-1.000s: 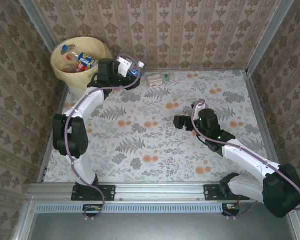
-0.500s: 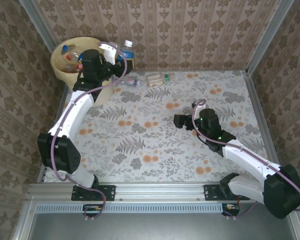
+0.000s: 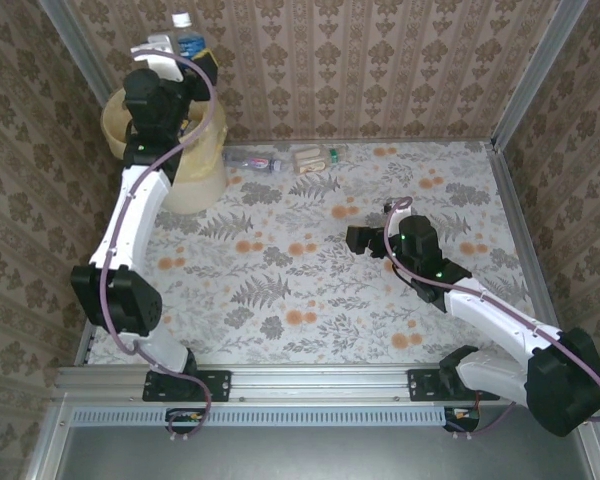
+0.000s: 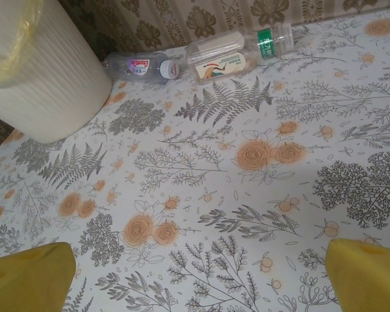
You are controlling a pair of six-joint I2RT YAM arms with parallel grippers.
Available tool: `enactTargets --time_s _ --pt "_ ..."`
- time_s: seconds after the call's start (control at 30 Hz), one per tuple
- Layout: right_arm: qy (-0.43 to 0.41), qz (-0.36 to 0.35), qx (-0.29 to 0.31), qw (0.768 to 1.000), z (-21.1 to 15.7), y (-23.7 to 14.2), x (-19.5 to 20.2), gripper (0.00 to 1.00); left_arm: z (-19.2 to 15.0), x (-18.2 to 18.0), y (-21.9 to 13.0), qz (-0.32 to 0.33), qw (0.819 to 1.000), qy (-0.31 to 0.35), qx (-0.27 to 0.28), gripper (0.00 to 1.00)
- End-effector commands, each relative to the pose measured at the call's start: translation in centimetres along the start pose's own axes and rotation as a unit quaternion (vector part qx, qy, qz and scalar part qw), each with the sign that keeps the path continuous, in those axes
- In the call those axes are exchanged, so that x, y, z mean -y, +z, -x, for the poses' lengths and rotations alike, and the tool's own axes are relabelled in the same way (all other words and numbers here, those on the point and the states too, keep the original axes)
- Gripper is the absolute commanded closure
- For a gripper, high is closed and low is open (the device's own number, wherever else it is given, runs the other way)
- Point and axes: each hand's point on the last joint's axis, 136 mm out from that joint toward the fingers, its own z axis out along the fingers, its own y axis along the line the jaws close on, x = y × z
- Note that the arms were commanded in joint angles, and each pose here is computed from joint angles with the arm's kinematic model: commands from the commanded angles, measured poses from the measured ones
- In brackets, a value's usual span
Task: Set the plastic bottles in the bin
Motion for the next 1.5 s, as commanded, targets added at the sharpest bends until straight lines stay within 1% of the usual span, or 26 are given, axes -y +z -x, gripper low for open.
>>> enactTargets --time_s 0.0,0.17,0.27,0.3,0.37,0.43,0.57,0.6,0.7,0.73,0.77,0.8,0.83,1.0,1.27,1.47 --pt "0.002 0.007 0.014 1.0 0.8 -0.3 -0.3 0.0 1.2 -3.5 1.3 0.067 0.996 -0.053 0.034 0.5" --pt "0.0 0.004 0.012 1.0 0.6 -0.4 -0.2 0.0 0.4 -7.2 2.5 0.125 0.987 -0.097 0.042 0.5" --pt "0.0 0.002 0.011 1.0 0.6 -0.4 -0.1 0.0 -0.7 -8.9 3.7 0.142 0.984 -0.106 0.033 0.49" --pt "-0.001 0.001 0.01 1.0 0.5 -0.4 -0.1 0.0 -1.4 -9.7 4.1 0.157 0.981 -0.11 0.027 0.49" --pt "-0.002 0.0 0.008 1.0 0.5 -0.4 0.0 0.0 -2.8 -11.3 4.7 0.185 0.975 -0.124 0.016 0.49" --pt "-0.003 -0.004 0.007 1.0 0.4 -0.5 0.1 0.0 -4.3 -13.2 5.0 0.221 0.965 -0.143 0.006 0.49" --pt "-0.003 -0.008 0.01 1.0 0.4 -0.8 0.3 0.0 -6.5 -15.6 5.5 0.272 0.948 -0.164 -0.014 0.49" --pt "-0.004 -0.009 0.01 1.0 0.4 -0.8 0.3 0.0 -7.2 -16.0 5.7 0.283 0.944 -0.167 -0.023 0.47" --pt "-0.006 -0.014 0.008 1.0 0.3 -1.0 0.5 0.0 -8.6 -17.1 6.4 0.305 0.935 -0.176 -0.035 0.37" --pt "-0.006 -0.015 0.008 1.0 0.3 -1.1 0.6 0.0 -9.0 -17.5 6.6 0.311 0.933 -0.178 -0.041 0.31" --pt "-0.006 -0.015 0.008 1.0 0.3 -1.1 0.6 0.0 -9.3 -17.8 6.7 0.315 0.931 -0.178 -0.044 0.23" --pt "-0.007 -0.017 0.009 1.0 0.3 -1.2 0.6 0.0 -9.5 -17.9 7.0 0.313 0.932 -0.177 -0.049 0.14" --pt "-0.007 -0.017 0.01 1.0 0.3 -1.2 0.7 0.0 -9.6 -18.1 7.2 0.313 0.931 -0.177 -0.052 0.1" --pt "-0.004 -0.018 0.011 1.0 0.3 -1.3 0.7 0.0 -8.5 -17.7 7.3 0.295 0.937 -0.178 -0.051 0.03" --pt "-0.002 -0.016 0.011 1.0 0.2 -1.2 0.7 0.0 -6.2 -15.7 6.7 0.251 0.95 -0.178 -0.05 0.0" --pt "0.009 -0.014 0.012 1.0 0.2 -1.1 0.6 0.0 -5.0 -13.1 5.9 0.195 0.961 -0.188 -0.059 0.0"
